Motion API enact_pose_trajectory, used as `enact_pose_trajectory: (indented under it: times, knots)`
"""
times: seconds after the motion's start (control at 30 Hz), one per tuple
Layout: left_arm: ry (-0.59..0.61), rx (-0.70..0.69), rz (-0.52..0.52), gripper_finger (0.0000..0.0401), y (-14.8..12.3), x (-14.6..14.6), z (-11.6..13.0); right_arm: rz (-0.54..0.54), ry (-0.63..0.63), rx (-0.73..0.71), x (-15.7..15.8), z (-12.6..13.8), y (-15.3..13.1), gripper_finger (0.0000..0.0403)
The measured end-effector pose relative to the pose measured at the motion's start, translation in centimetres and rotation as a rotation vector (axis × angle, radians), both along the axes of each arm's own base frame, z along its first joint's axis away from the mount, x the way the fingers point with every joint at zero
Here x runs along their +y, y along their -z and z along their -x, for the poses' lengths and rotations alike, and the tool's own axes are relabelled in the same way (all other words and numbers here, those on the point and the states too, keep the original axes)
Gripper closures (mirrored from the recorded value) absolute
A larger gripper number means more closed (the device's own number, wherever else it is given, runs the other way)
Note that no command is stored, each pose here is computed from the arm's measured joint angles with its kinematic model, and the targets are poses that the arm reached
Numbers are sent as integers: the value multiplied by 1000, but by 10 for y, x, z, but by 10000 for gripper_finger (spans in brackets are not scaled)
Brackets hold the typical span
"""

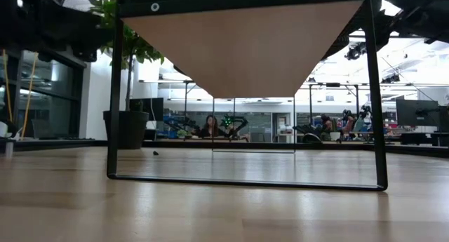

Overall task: Pick and place slides into the shelf
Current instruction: Return to Home Position

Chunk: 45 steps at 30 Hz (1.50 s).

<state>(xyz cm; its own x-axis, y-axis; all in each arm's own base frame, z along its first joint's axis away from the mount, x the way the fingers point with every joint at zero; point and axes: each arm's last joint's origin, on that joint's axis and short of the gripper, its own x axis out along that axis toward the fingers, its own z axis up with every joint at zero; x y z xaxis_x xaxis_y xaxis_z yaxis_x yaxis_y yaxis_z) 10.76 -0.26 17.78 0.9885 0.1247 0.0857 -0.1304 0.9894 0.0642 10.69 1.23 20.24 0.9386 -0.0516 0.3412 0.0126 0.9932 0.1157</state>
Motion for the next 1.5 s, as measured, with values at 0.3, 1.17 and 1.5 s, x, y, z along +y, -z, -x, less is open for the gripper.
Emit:
enact_pose_trajectory:
  times: [0.3, 1.17, 1.5]
  knots:
    - [0, 104, 2, 162, 10, 0, 0, 10, 21, 137, 0, -4, 13, 148]
    - [12, 218, 3, 162, 21, 0, 0, 91, 28, 651, -1, -1, 49, 148]
    - [12, 217, 9, 162, 21, 0, 0, 125, -130, 553, 4, -4, 43, 148]
